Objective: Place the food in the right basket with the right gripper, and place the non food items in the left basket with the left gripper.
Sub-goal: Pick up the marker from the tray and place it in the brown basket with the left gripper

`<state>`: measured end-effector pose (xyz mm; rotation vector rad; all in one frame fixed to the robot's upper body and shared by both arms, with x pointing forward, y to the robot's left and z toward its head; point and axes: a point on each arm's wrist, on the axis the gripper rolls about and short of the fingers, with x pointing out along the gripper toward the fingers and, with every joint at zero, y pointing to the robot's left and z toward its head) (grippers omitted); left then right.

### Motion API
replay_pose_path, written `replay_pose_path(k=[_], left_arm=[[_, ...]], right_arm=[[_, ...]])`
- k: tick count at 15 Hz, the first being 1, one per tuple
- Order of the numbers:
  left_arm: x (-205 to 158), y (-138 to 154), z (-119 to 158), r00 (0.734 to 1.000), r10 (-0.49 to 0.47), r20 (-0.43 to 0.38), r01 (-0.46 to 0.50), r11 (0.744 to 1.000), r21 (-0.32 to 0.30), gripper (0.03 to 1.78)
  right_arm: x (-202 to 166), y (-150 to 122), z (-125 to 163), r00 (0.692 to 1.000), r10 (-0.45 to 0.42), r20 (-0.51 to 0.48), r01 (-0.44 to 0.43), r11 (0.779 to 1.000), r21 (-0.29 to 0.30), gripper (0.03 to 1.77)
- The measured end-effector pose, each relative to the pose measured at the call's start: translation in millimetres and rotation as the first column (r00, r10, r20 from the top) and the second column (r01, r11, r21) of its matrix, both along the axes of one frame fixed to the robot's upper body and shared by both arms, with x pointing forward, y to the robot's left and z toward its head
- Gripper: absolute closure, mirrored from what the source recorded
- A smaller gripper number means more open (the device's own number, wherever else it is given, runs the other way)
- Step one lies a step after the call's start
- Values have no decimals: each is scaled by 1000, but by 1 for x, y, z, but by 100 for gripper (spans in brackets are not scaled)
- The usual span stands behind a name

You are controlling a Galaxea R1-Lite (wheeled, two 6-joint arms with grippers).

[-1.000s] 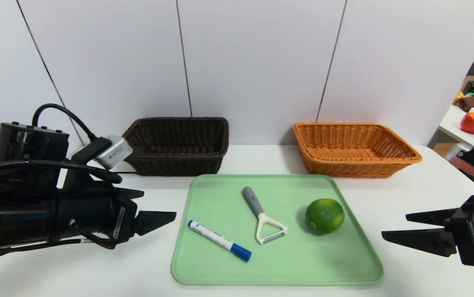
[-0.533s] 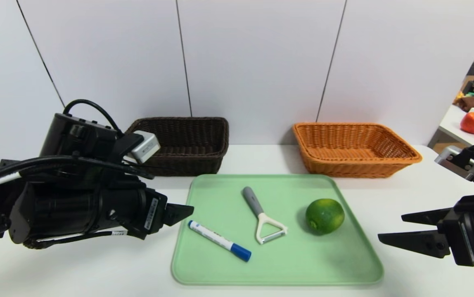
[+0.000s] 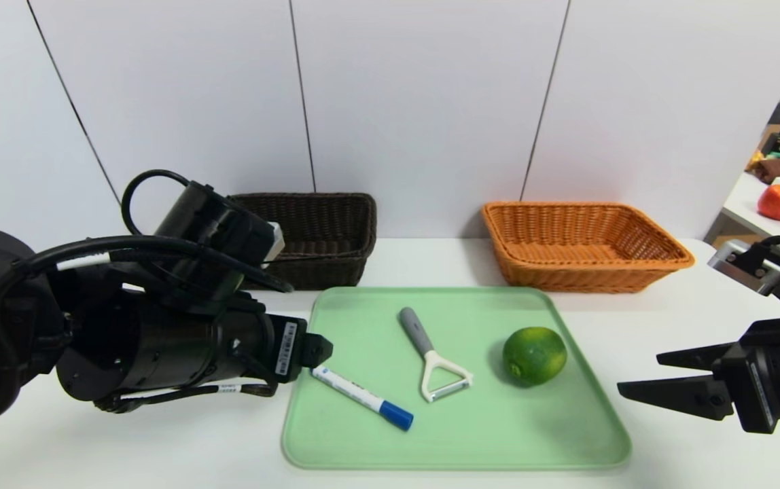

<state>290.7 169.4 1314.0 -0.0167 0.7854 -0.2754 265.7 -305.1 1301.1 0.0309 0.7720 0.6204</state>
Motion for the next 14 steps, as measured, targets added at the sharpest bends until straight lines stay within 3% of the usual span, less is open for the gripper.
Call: replay_pose_path(k=[9, 12, 14], left_arm=[[-1, -20, 2, 989, 65, -131, -68, 998, -17, 12], [-1, -22, -2, 991, 14, -134, -9, 999, 33, 12], [-1, -22, -4, 991, -69, -117, 81, 992, 99, 12]], right_arm=[[0, 0, 0, 1000, -12, -7, 12, 1000, 11, 10], [0, 0, 0, 1000, -14, -8, 14, 1000, 10, 10], [-1, 0, 0, 1000, -15, -9, 15, 1000, 10, 10]])
